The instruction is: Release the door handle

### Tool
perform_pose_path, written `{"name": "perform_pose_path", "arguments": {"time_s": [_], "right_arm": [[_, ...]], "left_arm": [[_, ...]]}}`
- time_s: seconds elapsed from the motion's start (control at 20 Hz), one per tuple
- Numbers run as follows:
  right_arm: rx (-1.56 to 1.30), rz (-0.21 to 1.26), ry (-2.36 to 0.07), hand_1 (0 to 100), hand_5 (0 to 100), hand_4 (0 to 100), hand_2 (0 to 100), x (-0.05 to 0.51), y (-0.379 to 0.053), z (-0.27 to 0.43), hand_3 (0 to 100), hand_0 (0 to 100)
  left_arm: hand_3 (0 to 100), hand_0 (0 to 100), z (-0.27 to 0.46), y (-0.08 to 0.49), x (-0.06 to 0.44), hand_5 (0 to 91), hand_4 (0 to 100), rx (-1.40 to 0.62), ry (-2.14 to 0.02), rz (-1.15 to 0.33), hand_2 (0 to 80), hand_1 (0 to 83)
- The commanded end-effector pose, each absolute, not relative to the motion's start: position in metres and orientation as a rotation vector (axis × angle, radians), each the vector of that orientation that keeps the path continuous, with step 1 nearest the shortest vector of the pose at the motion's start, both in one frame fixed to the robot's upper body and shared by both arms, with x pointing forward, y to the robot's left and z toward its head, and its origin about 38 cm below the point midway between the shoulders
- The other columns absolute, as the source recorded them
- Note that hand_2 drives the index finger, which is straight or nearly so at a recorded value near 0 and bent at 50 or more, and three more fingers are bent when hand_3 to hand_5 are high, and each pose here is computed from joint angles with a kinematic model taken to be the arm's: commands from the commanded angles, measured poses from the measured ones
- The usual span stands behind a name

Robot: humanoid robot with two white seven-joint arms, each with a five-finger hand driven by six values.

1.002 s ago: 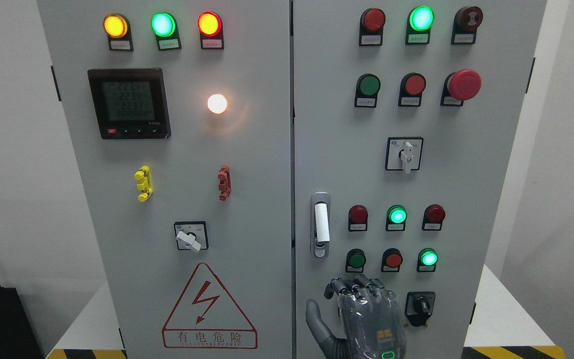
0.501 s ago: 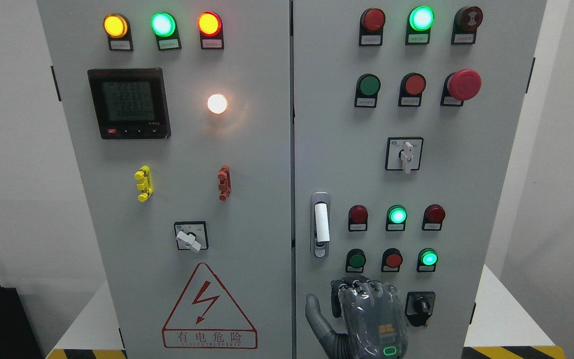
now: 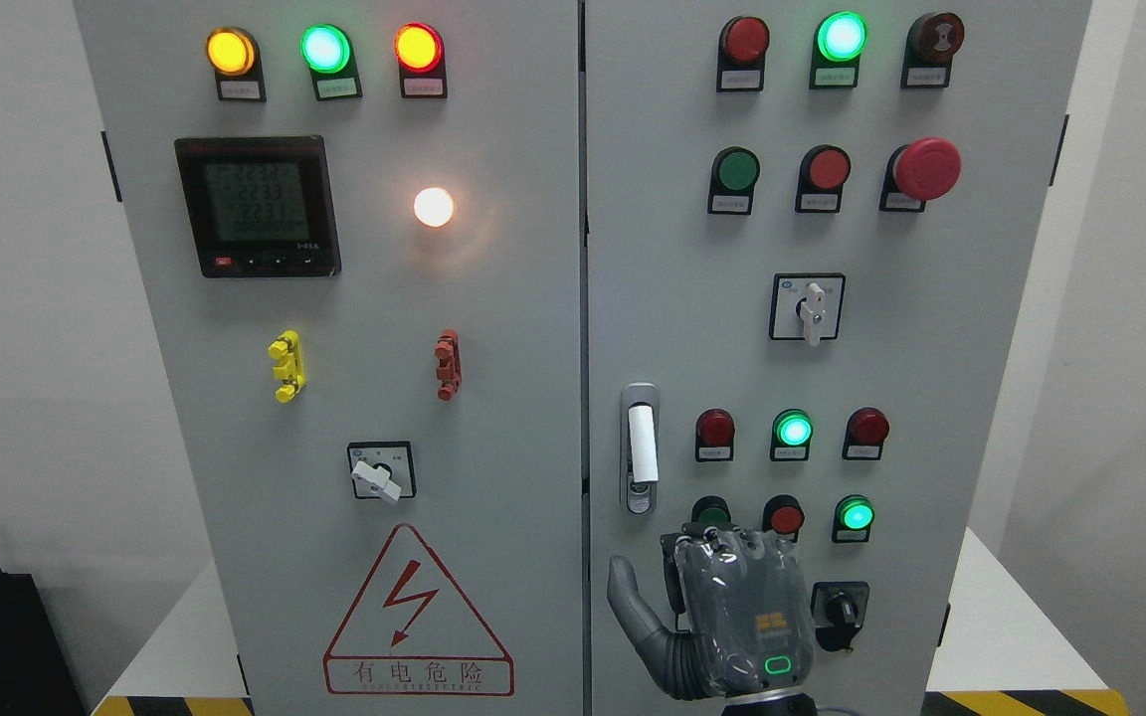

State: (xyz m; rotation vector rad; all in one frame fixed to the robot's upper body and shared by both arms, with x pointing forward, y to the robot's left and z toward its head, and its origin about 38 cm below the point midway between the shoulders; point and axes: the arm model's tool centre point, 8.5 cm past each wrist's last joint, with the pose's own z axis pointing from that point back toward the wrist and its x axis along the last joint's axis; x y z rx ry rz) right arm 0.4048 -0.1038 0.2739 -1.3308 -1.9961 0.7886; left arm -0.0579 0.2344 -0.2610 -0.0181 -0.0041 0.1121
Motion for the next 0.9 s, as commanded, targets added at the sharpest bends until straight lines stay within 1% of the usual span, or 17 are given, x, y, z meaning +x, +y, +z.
{"name": "perform_pose_path", "arguments": {"time_s": [0.0, 0.2, 0.3, 0.35, 0.45, 0.85], "right_arm": [[-1.359, 0.754, -1.965, 19, 97, 100, 100, 0.413, -0.116, 0.281, 100, 50], [-1.360, 0.751, -1.968, 15, 97, 100, 100, 0.413, -0.116, 0.283, 100, 49], [-1.356, 0.765, -1.964, 11, 97, 100, 100, 0.416, -0.115, 0.287, 100, 50], [-1.350, 0.773, -1.958, 11, 97, 100, 100, 0.416, -0.115, 0.287, 100, 50], [-1.348, 0.778, -1.955, 7, 97, 100, 100, 0.416, -0.115, 0.287, 100, 50], [-1.358, 0.770, -1.949, 7, 97, 100, 100, 0.422, -0.115, 0.293, 100, 47]], "left_arm": [[0, 12, -0.260, 0.234, -0.065, 0.0, 0, -0.019, 0.016, 0.099, 0.0, 38.9], [0, 12, -0.260, 0.234, -0.065, 0.0, 0, -0.019, 0.016, 0.099, 0.0, 38.9], [0, 12, -0.260, 0.234, -0.065, 0.0, 0, -0.019, 0.016, 0.099, 0.0, 38.9], [0, 12, -0.260, 0.234, -0.065, 0.0, 0, -0.019, 0.016, 0.099, 0.0, 38.9], [0, 12, -0.260, 0.234, -0.065, 0.0, 0, -0.019, 0.016, 0.099, 0.0, 38.9], [0, 12, -0.260, 0.234, -0.065, 0.0, 0, -0.019, 0.016, 0.099, 0.0, 38.9]]}}
